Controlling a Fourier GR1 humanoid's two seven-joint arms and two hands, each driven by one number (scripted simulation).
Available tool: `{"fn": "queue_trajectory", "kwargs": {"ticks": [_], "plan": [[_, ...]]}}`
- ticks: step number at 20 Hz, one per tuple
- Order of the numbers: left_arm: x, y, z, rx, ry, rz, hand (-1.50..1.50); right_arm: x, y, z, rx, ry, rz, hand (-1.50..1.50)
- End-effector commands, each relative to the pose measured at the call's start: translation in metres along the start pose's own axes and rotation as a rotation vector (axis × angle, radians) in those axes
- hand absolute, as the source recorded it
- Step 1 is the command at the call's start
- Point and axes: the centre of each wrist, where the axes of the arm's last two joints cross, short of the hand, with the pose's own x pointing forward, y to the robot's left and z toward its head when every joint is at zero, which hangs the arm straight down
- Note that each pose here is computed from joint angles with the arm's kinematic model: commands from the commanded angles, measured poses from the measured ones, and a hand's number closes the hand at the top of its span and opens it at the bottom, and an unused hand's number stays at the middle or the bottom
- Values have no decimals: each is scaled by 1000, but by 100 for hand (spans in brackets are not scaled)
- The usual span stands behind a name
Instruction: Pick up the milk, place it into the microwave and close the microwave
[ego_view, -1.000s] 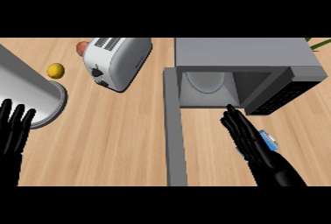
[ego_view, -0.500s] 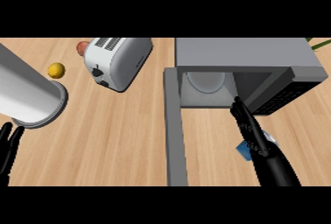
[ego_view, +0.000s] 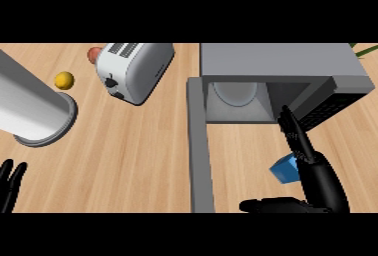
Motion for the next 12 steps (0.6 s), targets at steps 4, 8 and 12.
{"fn": "queue_trajectory", "kwargs": {"ticks": [4,8,12], "plan": [[5,-1,-10,-15,-24,-1,-150,-49,-21,-7,-56,28,58,-150],[-15,4,-3,8,5,18,-150,-62,-38,6,-66,42,102,-150],[-1,-3,4,-9,1,-9,-150,-67,-50,7,-90,60,122,-150]]}}
